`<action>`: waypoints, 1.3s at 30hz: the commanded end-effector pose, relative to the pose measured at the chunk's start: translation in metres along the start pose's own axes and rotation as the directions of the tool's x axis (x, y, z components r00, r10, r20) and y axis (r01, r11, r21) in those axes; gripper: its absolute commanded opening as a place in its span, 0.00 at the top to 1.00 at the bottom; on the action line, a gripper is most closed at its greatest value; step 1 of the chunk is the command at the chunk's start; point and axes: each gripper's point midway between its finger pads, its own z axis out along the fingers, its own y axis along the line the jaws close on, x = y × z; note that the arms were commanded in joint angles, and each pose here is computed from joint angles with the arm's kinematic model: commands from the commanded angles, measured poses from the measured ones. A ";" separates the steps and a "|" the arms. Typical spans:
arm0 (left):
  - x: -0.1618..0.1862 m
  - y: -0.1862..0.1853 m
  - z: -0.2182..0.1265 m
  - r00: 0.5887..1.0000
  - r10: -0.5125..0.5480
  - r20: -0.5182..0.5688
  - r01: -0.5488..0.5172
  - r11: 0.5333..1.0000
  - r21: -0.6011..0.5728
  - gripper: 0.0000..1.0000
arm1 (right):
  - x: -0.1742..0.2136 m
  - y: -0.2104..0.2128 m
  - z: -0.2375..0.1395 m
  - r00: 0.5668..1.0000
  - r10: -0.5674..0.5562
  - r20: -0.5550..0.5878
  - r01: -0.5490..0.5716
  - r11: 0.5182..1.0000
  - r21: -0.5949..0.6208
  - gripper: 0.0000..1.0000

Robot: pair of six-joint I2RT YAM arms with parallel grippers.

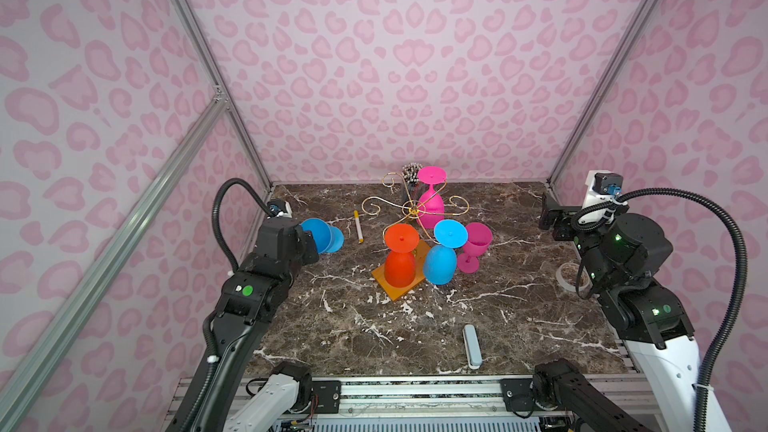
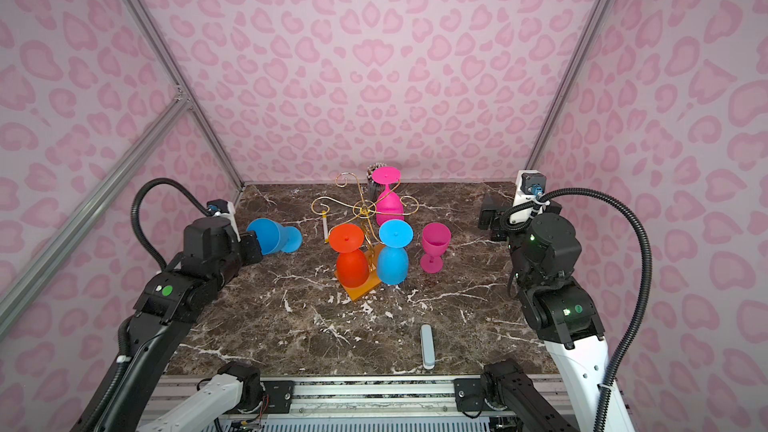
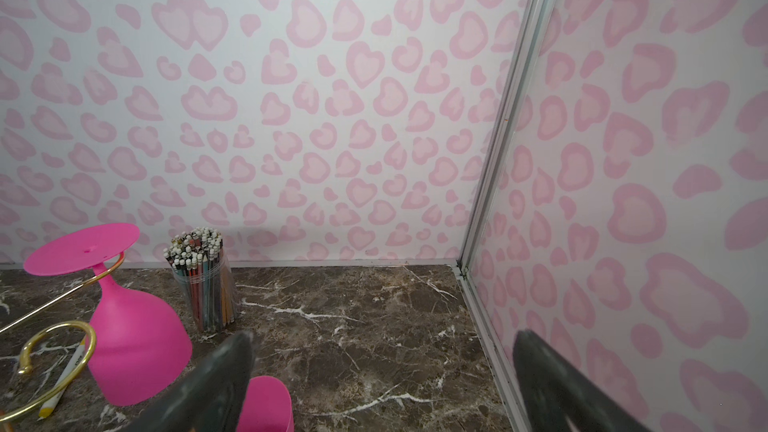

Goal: Take the wine glass off the wine glass rack
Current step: 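Lower the blue glass upright onto the table near the wooden board with the left gripper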

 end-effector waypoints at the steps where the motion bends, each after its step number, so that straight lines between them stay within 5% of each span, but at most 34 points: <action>1: 0.028 -0.012 0.010 0.991 -0.020 -0.135 0.030 0.997 0.066 0.97 | 0.005 0.003 0.000 1.000 0.023 -0.009 -0.023 0.999 -0.026 0.01; 16: 0.078 -0.024 0.049 0.923 0.046 -0.382 -0.017 0.997 0.079 0.97 | 0.023 0.003 0.009 0.991 0.010 -0.134 -0.016 0.999 -0.046 0.01; 39: 0.090 -0.033 0.075 0.882 0.162 -0.442 -0.169 0.985 0.024 0.97 | 0.034 0.000 0.013 0.982 0.027 -0.184 -0.038 0.998 -0.057 0.01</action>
